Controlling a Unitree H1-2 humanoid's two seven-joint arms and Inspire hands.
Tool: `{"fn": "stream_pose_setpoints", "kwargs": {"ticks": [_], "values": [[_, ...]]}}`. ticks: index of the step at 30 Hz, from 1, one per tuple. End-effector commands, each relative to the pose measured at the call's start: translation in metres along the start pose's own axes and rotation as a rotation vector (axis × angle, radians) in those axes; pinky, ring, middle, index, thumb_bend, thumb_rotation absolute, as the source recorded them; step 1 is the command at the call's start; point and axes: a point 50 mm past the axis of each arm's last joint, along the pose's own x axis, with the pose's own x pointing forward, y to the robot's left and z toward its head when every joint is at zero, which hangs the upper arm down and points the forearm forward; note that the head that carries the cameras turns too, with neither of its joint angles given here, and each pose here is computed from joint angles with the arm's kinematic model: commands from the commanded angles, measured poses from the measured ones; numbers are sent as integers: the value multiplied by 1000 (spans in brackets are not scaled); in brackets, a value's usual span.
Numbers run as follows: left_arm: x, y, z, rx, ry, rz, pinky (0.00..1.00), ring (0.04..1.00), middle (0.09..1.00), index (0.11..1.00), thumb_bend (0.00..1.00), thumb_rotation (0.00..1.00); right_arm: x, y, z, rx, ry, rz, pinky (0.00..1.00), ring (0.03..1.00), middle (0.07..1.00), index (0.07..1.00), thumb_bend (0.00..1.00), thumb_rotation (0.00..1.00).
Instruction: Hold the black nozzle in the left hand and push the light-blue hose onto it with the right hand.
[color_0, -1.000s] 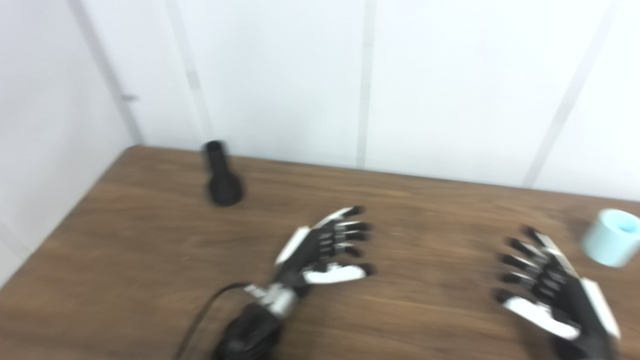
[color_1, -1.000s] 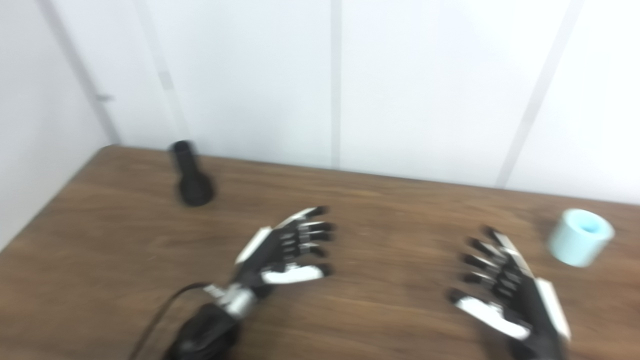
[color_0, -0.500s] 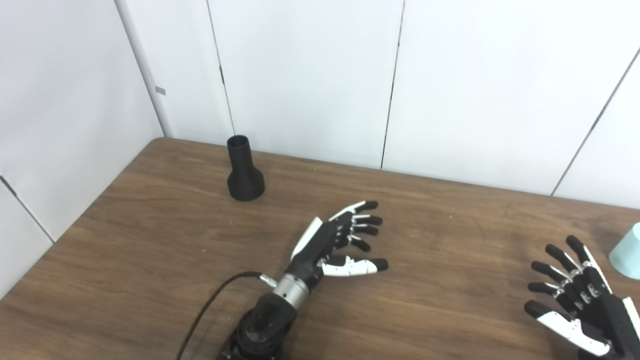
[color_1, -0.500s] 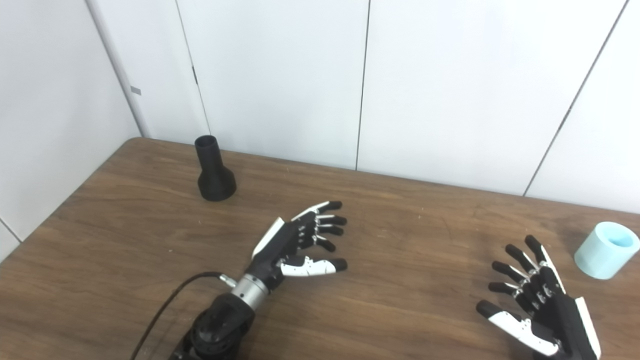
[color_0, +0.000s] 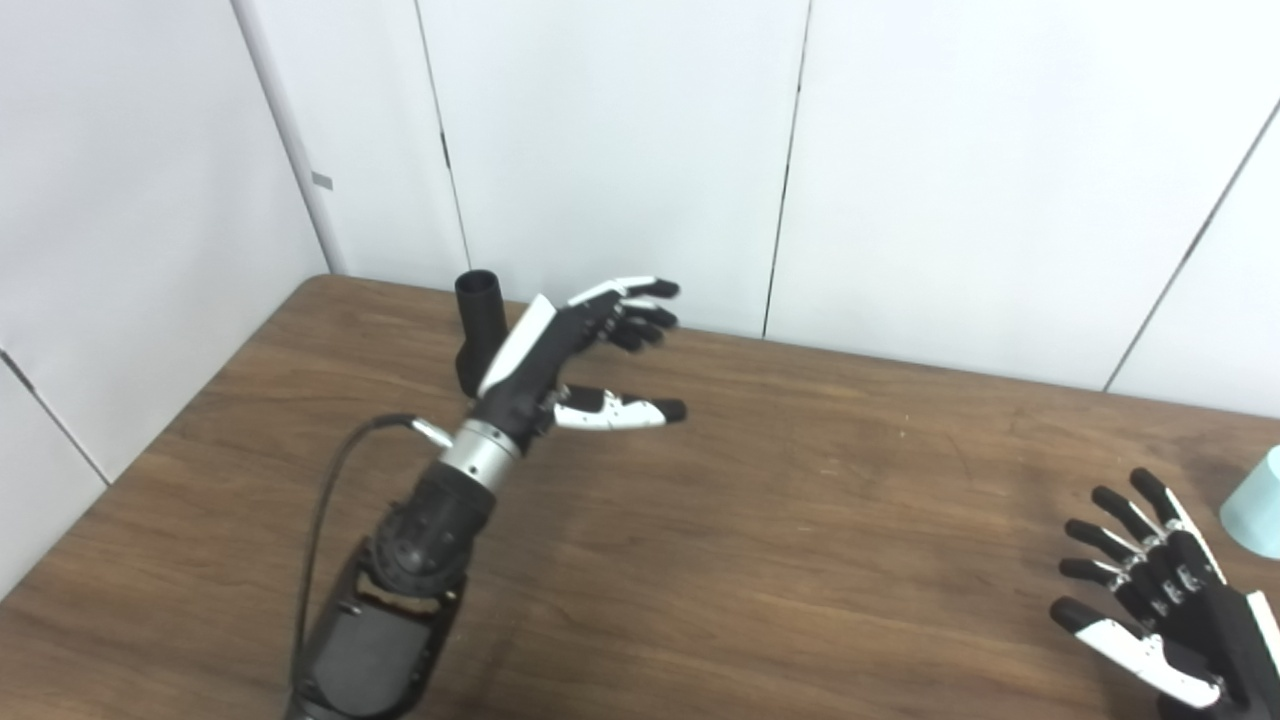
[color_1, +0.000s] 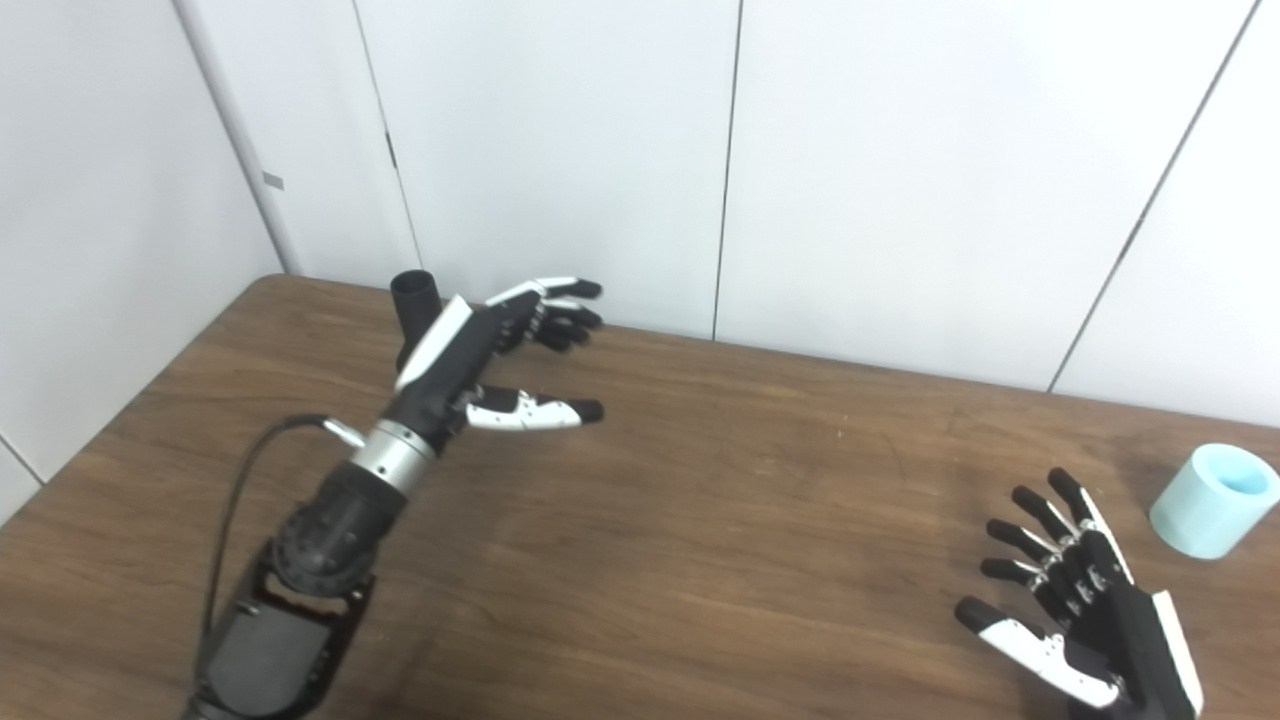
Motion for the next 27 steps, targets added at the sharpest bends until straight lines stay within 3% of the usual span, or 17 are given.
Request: {"fn": "stream_pose_setpoints", "kwargs": {"ticks": [1,5,15,20,27], "values": [[17,26,21,63,-76,59,677,732,737,737,662,114,10,-4,15,-19,-92,3,651,774,874,948,696,187],[22,44,24,99,-73,88,651,743,752,742,664,120,10,-4,15,-19,-91,2,646,770,872,947,700,192],[43,98,32,187,-78,257,635,757,763,750,665,115,10,-5,12,-6,-83,1,631,765,865,938,715,198],[50,113,33,201,-61,354,709,804,796,772,678,135,11,-6,12,3,-84,2,599,758,857,930,728,203],[58,131,24,264,15,362,778,837,822,788,705,119,10,-6,13,0,-87,1,598,756,852,926,736,206]]}}
